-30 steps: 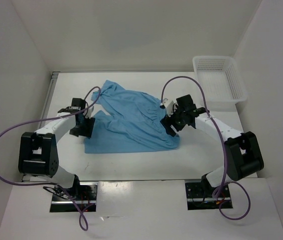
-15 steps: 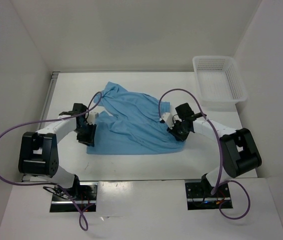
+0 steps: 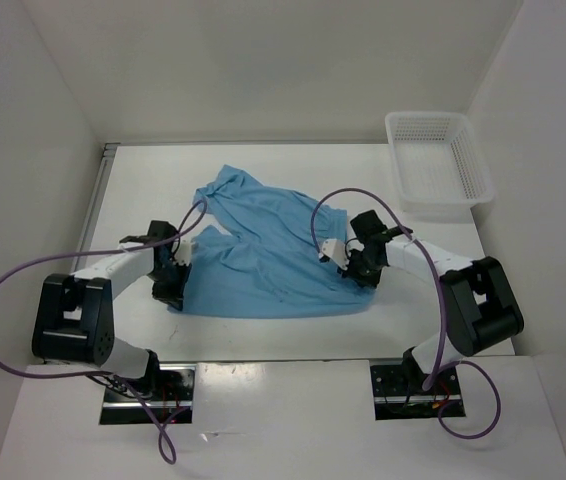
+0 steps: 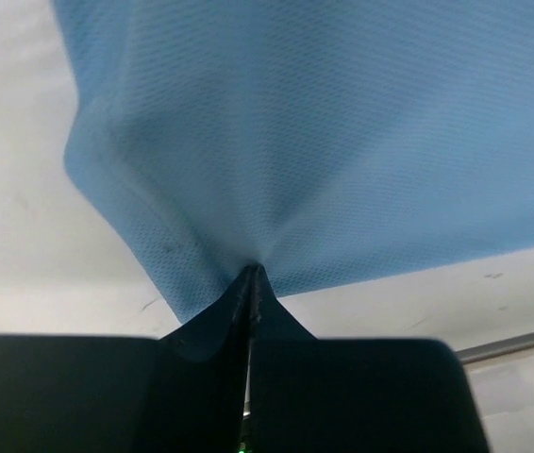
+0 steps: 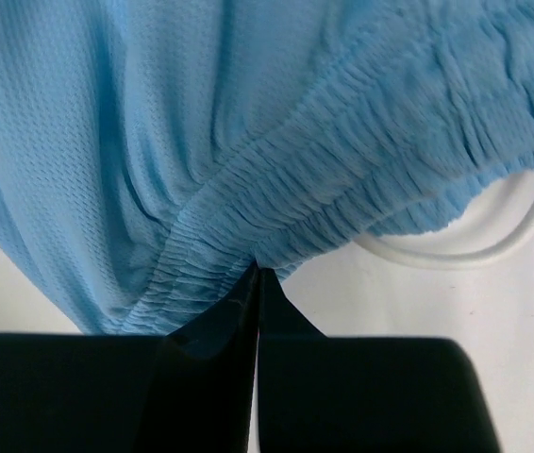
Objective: Fold and stack the shorts
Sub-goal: Flatten the shorts out
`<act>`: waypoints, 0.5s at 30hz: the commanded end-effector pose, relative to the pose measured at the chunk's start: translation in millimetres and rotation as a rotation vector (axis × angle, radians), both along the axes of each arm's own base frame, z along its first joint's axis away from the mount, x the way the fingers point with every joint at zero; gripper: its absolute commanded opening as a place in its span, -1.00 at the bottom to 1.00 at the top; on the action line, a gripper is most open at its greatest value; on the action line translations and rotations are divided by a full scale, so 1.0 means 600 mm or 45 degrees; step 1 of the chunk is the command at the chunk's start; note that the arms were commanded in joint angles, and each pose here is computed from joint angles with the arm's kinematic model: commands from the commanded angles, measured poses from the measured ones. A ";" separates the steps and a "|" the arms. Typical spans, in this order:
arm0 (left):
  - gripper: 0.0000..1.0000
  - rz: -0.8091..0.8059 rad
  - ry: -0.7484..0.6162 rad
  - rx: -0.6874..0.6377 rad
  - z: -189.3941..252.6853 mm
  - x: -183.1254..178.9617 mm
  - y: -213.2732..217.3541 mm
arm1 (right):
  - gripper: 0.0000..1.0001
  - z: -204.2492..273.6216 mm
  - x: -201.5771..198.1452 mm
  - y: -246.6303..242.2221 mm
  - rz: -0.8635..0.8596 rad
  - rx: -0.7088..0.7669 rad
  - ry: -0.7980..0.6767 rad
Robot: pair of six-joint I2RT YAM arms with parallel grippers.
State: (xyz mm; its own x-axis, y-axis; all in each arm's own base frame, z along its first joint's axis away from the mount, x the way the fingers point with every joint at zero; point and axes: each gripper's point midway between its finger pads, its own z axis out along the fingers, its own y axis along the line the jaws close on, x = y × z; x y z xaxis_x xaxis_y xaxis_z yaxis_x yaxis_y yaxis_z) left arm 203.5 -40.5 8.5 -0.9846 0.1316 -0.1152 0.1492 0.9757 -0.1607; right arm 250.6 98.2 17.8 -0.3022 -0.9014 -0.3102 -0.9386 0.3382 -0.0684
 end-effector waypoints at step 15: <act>-0.94 -0.154 0.085 0.430 -0.026 -0.100 0.071 | 0.24 -0.005 -0.051 -0.038 0.259 -0.271 -0.071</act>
